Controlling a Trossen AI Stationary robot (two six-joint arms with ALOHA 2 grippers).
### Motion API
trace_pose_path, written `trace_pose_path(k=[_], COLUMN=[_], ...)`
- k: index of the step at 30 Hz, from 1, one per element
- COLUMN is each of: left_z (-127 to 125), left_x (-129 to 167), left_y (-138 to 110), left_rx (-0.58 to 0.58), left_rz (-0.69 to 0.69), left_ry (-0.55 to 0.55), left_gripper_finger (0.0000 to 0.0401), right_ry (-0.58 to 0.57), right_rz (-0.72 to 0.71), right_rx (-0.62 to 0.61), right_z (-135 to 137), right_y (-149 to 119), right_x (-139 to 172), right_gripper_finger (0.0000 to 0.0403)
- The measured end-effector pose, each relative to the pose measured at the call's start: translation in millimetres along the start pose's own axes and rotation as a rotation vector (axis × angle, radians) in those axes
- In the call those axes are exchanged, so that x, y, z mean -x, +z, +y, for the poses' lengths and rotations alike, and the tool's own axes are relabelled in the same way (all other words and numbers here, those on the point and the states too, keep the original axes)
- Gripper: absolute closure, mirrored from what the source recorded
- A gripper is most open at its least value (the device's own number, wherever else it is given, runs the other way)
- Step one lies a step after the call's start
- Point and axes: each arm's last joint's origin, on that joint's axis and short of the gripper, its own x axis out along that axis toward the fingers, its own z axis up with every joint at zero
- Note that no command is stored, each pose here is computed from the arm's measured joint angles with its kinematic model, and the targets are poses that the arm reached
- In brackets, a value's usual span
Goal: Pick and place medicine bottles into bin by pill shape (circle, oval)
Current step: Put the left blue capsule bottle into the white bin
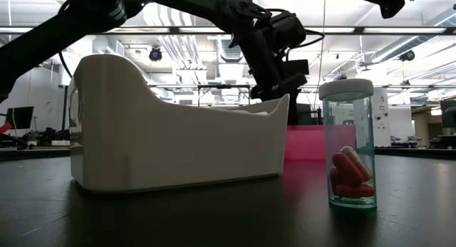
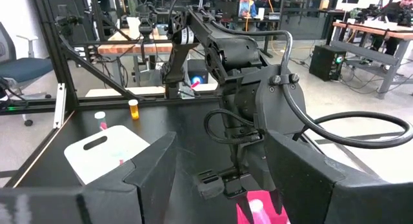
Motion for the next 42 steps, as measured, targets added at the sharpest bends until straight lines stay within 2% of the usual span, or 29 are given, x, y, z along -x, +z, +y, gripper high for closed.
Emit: trace_pose_path(k=[4,8,16,19,26,31,33,35,37,42], left_z=[0,0,-12,-27,-84,-119,-127,-132,-135,-133], left_x=[0,3,48,67,125,155,170,186,198,224], left_y=[0,1,14,17,18,2,-7,-16,-28,-57], left_rx=[0.000,-0.003,-0.025,-0.062,-0.218,-0.293,-0.285,-0.251,-0.204,-0.040], left_rz=[-0.001,-0.004,-0.091,-0.116,-0.214,-0.224,-0.224,-0.229,-0.212,-0.198], left_ry=[0.001,0.002,-0.007,-0.024,-0.095,-0.115,-0.109,-0.108,-0.115,-0.141], left_gripper_finger=[0.0168,0.0157,0.0157,0.0157,0.0157,0.0157,0.0157,0.0157,0.0157,0.0157], right_ry=[0.000,0.000,0.000,0.000,-0.012,-0.030,-0.087,-0.195,-0.257,-0.259], right_rz=[0.000,0.006,0.007,-0.006,-0.109,-0.067,-0.087,-0.101,-0.060,-0.012], right_rx=[0.000,0.002,0.009,0.006,-0.010,0.045,0.042,0.011,0.019,0.040], right_z=[0,0,0,0,1,6,7,6,5,7], right_y=[0,-2,-2,-1,9,7,8,9,4,1], right_x=[0,-1,-1,-1,-9,-38,-50,-59,-66,-78], right_gripper_finger=[0.0179,0.0179,0.0179,0.0179,0.0179,0.0179,0.0179,0.0179,0.0179,0.0179])
